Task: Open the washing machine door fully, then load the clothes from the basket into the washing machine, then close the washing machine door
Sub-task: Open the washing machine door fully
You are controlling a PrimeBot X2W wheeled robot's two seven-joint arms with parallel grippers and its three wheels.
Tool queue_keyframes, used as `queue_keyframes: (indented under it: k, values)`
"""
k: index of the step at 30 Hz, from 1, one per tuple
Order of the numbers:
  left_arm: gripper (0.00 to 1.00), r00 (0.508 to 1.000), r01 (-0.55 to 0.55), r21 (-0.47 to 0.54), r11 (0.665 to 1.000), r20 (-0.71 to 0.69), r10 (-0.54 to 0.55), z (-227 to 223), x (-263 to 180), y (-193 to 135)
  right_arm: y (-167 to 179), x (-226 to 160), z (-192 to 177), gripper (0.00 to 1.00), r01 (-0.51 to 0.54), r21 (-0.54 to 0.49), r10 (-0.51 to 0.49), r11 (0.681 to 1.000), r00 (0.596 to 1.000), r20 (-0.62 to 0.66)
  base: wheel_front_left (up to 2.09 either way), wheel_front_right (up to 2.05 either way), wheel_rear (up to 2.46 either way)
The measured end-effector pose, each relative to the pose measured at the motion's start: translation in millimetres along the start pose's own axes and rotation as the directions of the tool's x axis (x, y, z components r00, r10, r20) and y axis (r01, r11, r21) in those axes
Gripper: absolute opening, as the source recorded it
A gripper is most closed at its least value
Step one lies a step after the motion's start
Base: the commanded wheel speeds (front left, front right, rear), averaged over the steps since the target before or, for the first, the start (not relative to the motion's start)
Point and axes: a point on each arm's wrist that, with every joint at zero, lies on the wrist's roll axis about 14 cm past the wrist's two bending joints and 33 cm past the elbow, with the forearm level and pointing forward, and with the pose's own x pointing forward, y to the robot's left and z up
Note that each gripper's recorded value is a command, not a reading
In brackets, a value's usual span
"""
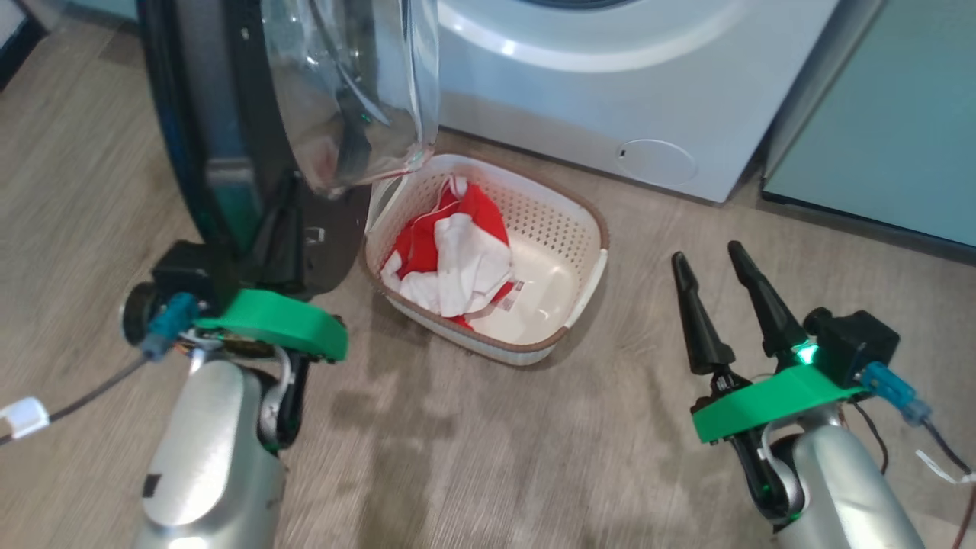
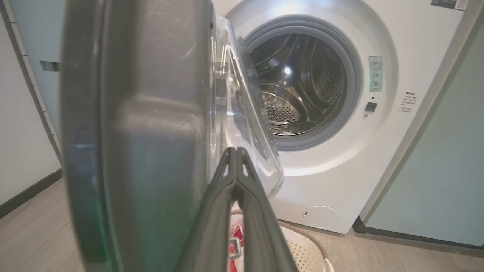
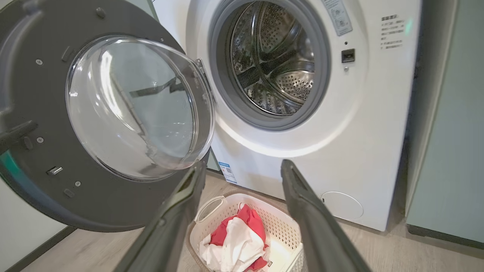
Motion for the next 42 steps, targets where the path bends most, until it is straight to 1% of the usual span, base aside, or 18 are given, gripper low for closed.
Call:
queue_keyframes:
  k: [9,15,24,32,42]
  values:
    - [0.0,0.99,-0.143,0.02,0.989,-0.004,0.143,-0.8,6.3,61.1,11.7,20.3,-18.6,1.0,-0.057,-0.012,0.056,0.998,0.998,-0.036,0.0,0.0,0.0]
    - [0.0,0.966,-0.259,0.032,0.965,-0.002,0.259,-0.4,9.3,106.9,14.4,28.1,-36.3,1.0,-0.081,-0.024,0.079,0.996,0.994,-0.074,0.0,0.0,0.0]
    - [0.0,0.927,-0.374,0.092,0.923,-0.006,0.376,1.1,10.6,164.5,13.3,38.5,-55.1,1.0,-0.1,-0.036,0.096,0.994,0.99,-0.107,0.0,0.0,0.0]
    - [0.0,0.899,-0.435,0.15,0.888,0.007,0.439,9.4,14.7,200.8,10.5,39.8,-70.9,1.0,-0.109,-0.048,0.101,0.993,0.985,-0.141,0.0,0.0,0.0]
    - [0.0,0.878,-0.467,0.194,0.863,-0.014,0.479,5.8,27.0,227.9,1.4,42.7,-85.5,1.0,-0.104,-0.066,0.092,0.992,0.981,-0.172,0.0,0.0,0.0]
